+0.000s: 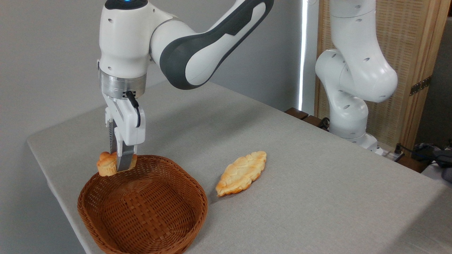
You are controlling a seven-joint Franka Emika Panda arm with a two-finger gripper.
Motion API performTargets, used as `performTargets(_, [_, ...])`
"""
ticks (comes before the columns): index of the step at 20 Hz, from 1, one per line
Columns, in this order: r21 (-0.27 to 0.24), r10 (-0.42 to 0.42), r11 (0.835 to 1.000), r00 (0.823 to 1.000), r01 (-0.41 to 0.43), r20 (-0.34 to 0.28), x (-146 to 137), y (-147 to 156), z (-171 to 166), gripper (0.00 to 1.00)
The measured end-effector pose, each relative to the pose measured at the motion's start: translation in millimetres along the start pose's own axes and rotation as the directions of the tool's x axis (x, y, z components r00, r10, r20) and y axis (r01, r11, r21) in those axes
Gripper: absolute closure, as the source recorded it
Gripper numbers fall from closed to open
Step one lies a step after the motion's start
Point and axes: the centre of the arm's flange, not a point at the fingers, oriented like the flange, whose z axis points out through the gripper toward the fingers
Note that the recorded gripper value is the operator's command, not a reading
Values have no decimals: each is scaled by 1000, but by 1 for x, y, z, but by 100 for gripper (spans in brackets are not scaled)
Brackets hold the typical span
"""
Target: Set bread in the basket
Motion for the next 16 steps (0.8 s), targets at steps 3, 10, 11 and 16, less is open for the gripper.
performTargets(3, [9,25,1000,1000,-25,19,-1,-1,3,0])
performTargets(10, [22,45,999,998,-46,38,-1,-1,4,0])
performTargets(11, [22,46,999,998,-46,38,-1,-1,4,0])
performTargets(16, [22,47,999,998,-48,38,-1,-1,4,0])
